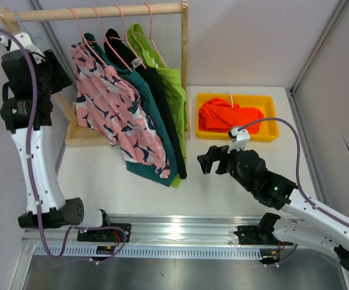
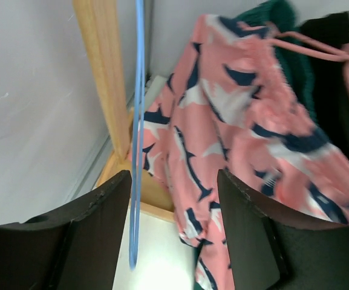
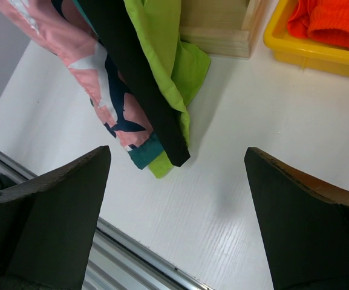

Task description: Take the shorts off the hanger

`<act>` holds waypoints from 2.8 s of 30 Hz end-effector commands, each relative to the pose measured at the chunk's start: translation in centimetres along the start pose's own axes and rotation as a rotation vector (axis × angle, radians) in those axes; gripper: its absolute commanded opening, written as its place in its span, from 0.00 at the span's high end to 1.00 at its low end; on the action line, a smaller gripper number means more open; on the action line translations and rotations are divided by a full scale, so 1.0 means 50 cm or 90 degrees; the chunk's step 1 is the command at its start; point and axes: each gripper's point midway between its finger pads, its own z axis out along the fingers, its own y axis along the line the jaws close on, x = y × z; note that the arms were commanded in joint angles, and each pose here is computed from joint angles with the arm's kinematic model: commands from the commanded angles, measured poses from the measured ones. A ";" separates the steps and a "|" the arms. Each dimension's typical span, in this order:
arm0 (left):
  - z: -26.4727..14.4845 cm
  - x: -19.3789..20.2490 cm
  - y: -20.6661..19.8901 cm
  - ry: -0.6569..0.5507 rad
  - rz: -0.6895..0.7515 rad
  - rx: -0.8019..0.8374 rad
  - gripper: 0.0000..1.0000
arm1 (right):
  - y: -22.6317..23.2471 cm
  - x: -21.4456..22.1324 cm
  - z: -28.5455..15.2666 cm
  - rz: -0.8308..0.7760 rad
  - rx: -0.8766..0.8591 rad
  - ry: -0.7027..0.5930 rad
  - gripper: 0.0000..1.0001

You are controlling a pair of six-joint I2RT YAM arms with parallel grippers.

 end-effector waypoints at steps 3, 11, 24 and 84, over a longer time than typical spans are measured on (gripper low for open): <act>-0.097 -0.022 -0.086 -0.021 -0.034 0.153 0.35 | -0.012 -0.010 -0.019 0.015 0.016 -0.021 0.01; -0.095 -0.025 -0.186 -0.004 -0.101 0.295 0.42 | -0.026 -0.002 -0.033 0.023 0.018 -0.030 0.01; -0.032 -0.066 -0.296 -0.015 -0.150 0.359 0.46 | -0.048 0.021 -0.040 0.009 0.033 -0.024 0.00; 0.049 -0.049 -0.276 -0.047 -0.127 0.191 0.48 | -0.085 0.055 -0.026 -0.007 0.050 -0.005 0.01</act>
